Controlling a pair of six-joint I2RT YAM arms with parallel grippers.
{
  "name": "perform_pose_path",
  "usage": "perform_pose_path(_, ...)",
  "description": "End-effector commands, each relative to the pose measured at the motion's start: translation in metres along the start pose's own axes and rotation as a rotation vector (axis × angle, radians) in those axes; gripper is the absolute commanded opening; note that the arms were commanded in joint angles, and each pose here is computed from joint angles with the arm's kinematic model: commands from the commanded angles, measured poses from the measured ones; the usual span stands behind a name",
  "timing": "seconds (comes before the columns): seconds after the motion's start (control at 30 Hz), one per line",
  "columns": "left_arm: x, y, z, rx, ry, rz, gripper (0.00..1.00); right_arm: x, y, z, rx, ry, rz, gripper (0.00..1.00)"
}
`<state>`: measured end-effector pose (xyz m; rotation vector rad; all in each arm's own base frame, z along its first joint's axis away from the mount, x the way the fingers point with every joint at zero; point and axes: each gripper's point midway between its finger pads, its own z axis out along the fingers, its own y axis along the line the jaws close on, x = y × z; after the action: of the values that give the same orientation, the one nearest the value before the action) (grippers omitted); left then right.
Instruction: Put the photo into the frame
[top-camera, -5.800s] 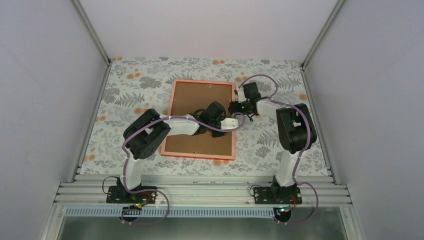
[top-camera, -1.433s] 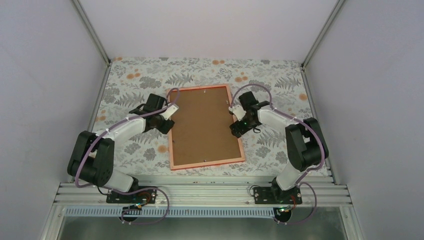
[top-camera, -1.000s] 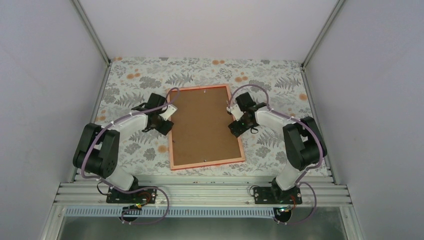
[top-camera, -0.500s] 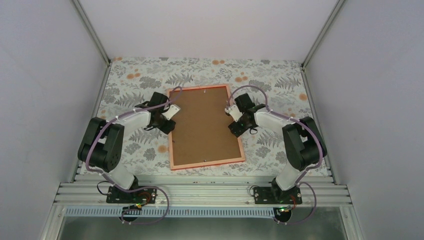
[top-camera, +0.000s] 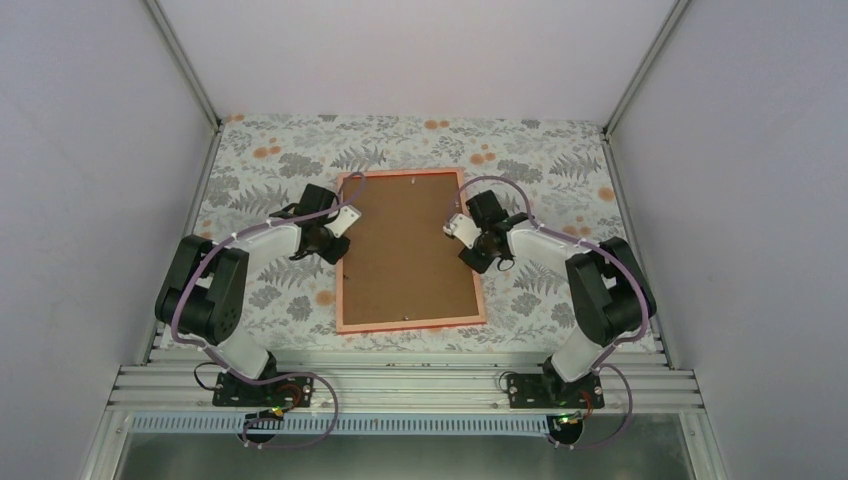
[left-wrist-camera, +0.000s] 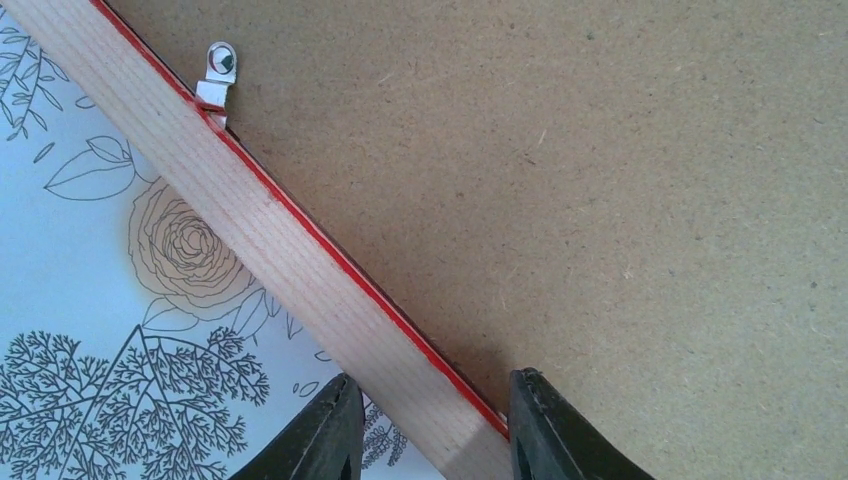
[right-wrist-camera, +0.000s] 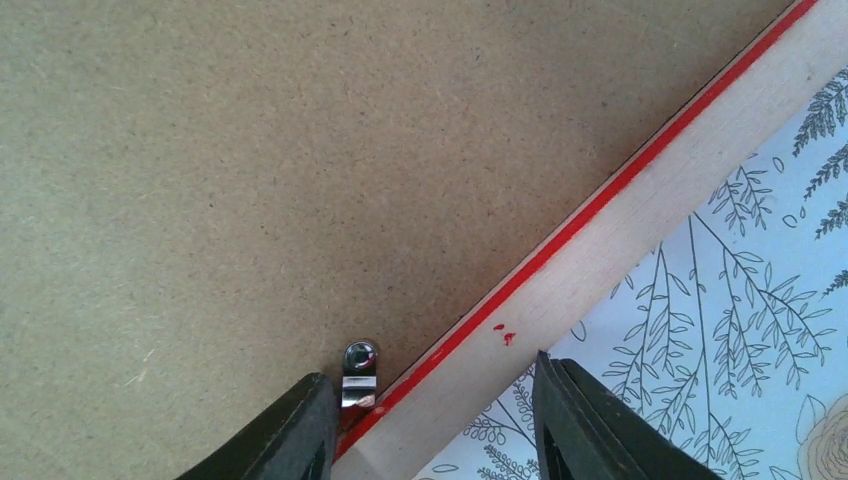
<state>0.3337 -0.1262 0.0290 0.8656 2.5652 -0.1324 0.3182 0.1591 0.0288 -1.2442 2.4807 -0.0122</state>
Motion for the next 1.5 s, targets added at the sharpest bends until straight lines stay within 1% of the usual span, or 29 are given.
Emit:
perform_pose_path(0.0, 0.05, -0.001, 0.012, 0.0, 0.177, 0.125, 0.32, 0.018, -0.019, 0.002, 0.093, 0.091, -0.031, 0.49)
perform_pose_path(0.17, 0.048, -0.002, 0.013, 0.011, 0.172, 0.137, 0.32, -0.009, -0.01, -0.011, -0.015, 0.036, 0.018, 0.6)
perform_pose_path(0.3, 0.047, -0.003, 0.014, 0.015, 0.172, 0.141, 0.32, -0.032, -0.011, -0.023, -0.068, -0.012, 0.03, 0.64)
perform_pose_path(0.47, 0.047, -0.003, 0.014, 0.018, 0.173, 0.138, 0.32, -0.028, -0.001, -0.017, -0.122, 0.011, -0.019, 0.66)
perform_pose_path(0.6, 0.047, -0.003, 0.015, 0.018, 0.173, 0.134, 0.32, -0.029, 0.032, -0.031, -0.275, -0.016, -0.078, 0.63)
perform_pose_path(0.67, 0.047, -0.003, 0.016, 0.019, 0.174, 0.131, 0.32, -0.026, 0.049, -0.04, -0.333, -0.02, -0.118, 0.59)
perform_pose_path(0.73, 0.048, -0.004, 0.017, 0.022, 0.177, 0.131, 0.32, -0.018, 0.063, -0.041, -0.352, -0.004, -0.155, 0.55)
perform_pose_path(0.8, 0.048, -0.004, 0.018, 0.021, 0.178, 0.127, 0.32, -0.01, 0.074, -0.037, -0.352, 0.029, -0.181, 0.5)
perform_pose_path(0.87, 0.048, -0.004, 0.019, 0.021, 0.179, 0.124, 0.32, -0.003, 0.078, -0.033, -0.339, 0.057, -0.192, 0.47)
perform_pose_path(1.1, 0.049, -0.003, 0.018, 0.019, 0.18, 0.136, 0.32, 0.015, 0.081, -0.017, -0.265, 0.144, -0.26, 0.46)
perform_pose_path(1.2, 0.049, -0.003, 0.018, 0.016, 0.179, 0.14, 0.32, 0.025, 0.077, -0.011, -0.193, 0.171, -0.313, 0.45)
perform_pose_path(1.27, 0.047, -0.004, 0.017, 0.014, 0.167, 0.153, 0.32, 0.018, 0.076, -0.016, -0.19, 0.154, -0.295, 0.46)
perform_pose_path(1.33, 0.046, -0.007, 0.014, 0.013, 0.158, 0.174, 0.32, -0.001, 0.078, -0.028, -0.237, 0.108, -0.24, 0.47)
perform_pose_path(1.4, 0.047, -0.015, 0.012, 0.021, 0.153, 0.198, 0.32, -0.027, 0.069, -0.043, -0.268, 0.037, -0.152, 0.49)
perform_pose_path(1.47, 0.047, -0.027, 0.008, 0.031, 0.147, 0.231, 0.32, -0.048, 0.049, -0.054, -0.261, -0.028, -0.062, 0.5)
